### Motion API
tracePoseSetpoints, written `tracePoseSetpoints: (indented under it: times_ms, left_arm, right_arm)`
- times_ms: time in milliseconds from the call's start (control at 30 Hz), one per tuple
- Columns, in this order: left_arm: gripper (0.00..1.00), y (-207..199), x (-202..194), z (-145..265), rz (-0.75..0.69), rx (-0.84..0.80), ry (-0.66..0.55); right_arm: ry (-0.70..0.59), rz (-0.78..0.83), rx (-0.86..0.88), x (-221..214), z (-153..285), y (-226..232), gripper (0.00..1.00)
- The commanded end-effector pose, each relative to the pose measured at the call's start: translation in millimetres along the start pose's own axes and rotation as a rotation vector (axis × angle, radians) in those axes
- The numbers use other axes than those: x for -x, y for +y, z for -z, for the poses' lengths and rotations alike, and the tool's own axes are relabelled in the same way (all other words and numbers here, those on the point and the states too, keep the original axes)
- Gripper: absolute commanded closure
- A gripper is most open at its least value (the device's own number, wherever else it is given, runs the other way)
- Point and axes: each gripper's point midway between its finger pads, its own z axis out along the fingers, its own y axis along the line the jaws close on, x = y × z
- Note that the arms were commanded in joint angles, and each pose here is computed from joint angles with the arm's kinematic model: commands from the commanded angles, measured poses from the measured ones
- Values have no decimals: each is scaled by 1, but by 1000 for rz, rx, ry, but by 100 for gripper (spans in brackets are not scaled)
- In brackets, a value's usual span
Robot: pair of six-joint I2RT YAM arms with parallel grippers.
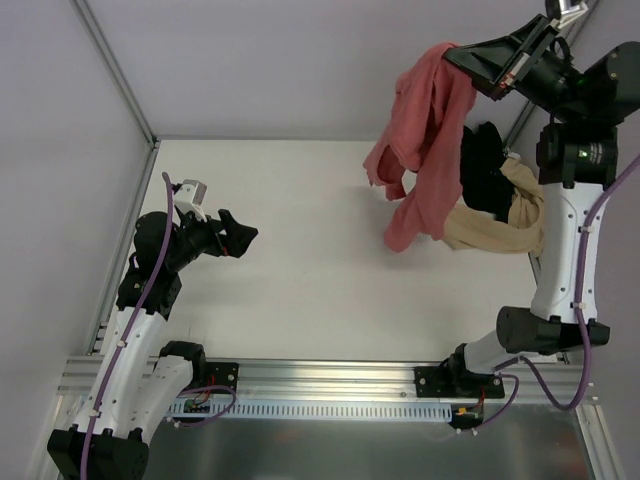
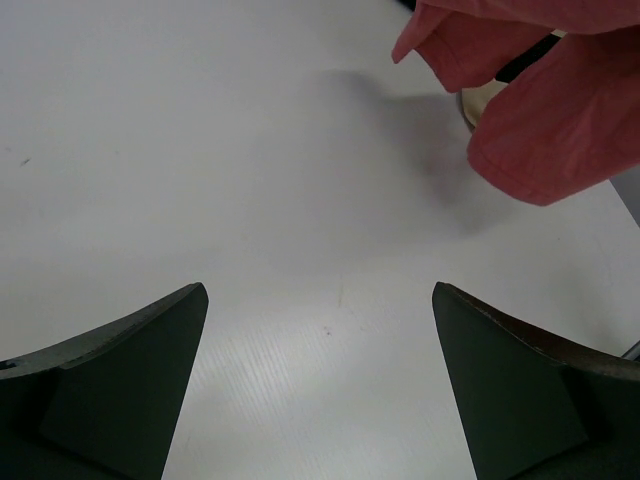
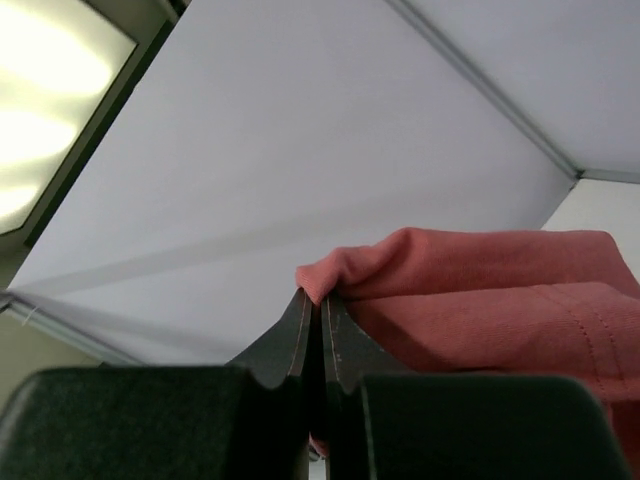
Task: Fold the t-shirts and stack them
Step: Move the tshirt to the center of the board
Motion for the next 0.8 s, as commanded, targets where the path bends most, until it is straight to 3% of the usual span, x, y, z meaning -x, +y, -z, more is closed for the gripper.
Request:
tracePoseSetpoints:
  times_ms: [0,33,167,400,700,767]
  left_arm:
    - [1,-16,26,6,-32,-46,-69]
    - [1,-16,26,6,-33,-47,-70]
    - [1,-15,25,5,-30,-44,-65]
    - [1,-12,23,4,-30,-29,-59]
    - [1,-11,22,1,-26,-32,-50]
    - [1,-11,22,1,-25,-30,-46]
  right_arm:
    - [100,8,185,-17,-19,33,99]
    - [164,-76,229,-30,-29,42,99]
    - [323,-140,309,-60,-58,43,100]
    - [421,-168,372,-82,-75,56,100]
    - [505,-26,451,-103,-14,119,99]
    - [514,-55,416,-112,-11,102,99]
